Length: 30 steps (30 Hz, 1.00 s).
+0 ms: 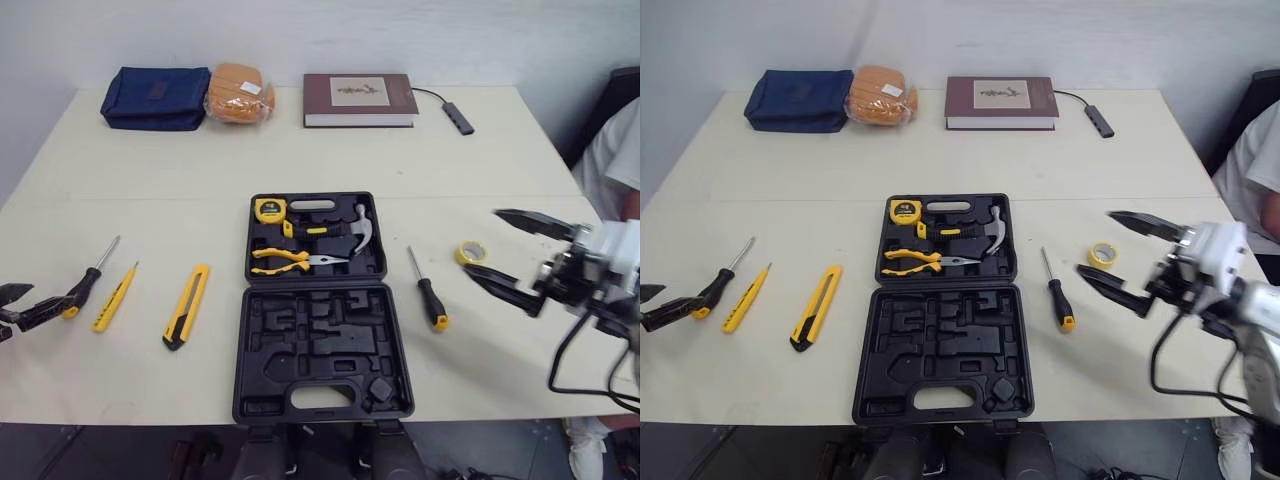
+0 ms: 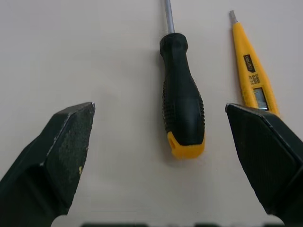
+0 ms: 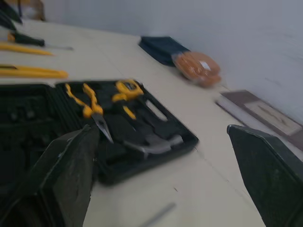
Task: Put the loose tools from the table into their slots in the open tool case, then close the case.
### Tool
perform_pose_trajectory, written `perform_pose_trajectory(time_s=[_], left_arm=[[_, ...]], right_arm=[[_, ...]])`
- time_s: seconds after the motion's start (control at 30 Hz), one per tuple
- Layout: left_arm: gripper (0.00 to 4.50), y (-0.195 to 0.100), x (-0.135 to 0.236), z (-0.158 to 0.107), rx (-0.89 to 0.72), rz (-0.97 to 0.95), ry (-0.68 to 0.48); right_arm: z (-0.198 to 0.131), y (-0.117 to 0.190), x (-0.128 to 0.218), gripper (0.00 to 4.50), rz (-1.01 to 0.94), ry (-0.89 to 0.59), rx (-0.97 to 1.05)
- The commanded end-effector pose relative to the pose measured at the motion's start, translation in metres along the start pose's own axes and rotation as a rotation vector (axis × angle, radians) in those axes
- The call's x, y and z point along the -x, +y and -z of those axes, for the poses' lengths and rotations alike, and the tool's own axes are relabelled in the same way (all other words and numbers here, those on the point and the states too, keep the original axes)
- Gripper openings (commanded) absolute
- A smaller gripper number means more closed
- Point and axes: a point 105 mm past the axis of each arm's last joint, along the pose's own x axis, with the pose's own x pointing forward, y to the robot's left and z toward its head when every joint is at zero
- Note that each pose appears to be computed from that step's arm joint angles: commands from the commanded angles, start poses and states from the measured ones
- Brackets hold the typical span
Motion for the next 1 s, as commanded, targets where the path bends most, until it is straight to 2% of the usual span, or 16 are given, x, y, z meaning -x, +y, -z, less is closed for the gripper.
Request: perform_pose_trajectory(time_s=[0.03,0.13,0.27,0.73,0.83,1.0], left_arm=[[4.47,0.006,0.004,-0.003,0.002,-0.022,0.007],[4.47,0.007,-0.006,-0.002,0.004,-0.043,0.030],[4.47,0.003,-0.014,0.000,-0.008,-0.029,0.061],[4.47,-0.015,-0.030,-0.002,-0.007,0.063,0.050],[3.66,-0.019,-0.035,0.002,0.005,0.082,0.067],[1.52,-0.025,-0.038,0.008,0.014,0.106,0.074]], right_arm=[[-0.018,0.014,-0.018,4.50,-0.100,-0.063,0.043],[-0.026,0.030,-0.036,4.50,-0.207,-0.128,0.058],[-0.027,0.032,-0.041,4.50,-0.224,-0.150,0.057],[-0.012,0.035,-0.036,4.50,-0.232,-0.095,0.050],[-0.013,0.036,-0.035,4.50,-0.235,-0.104,0.045],[-0.012,0.038,-0.034,4.50,-0.253,-0.101,0.042]])
